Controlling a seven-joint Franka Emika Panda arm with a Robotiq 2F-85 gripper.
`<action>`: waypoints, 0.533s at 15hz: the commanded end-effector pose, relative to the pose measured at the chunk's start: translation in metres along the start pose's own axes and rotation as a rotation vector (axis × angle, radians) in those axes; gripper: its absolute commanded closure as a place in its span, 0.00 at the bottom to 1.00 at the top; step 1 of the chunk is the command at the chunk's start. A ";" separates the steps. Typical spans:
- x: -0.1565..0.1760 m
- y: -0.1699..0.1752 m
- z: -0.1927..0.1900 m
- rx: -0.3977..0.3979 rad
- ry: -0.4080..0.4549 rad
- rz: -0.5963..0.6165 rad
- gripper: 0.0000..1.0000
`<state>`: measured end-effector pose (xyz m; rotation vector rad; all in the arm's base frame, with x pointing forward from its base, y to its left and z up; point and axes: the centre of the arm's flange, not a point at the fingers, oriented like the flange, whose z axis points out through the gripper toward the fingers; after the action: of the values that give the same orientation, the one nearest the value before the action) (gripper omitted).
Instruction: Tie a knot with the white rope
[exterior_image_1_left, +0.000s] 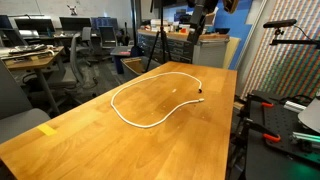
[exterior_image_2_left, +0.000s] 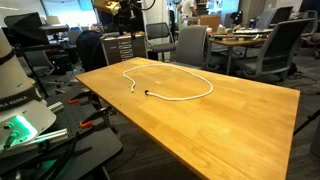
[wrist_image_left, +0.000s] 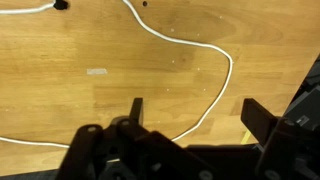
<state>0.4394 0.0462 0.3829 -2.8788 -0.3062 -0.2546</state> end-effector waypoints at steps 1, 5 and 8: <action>0.001 0.000 -0.001 0.000 0.003 -0.001 0.00; -0.035 0.069 0.027 -0.041 -0.087 0.180 0.00; -0.035 0.066 0.031 -0.034 -0.092 0.177 0.00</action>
<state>0.4249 -0.0159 0.3321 -2.9332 -0.0606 -0.0955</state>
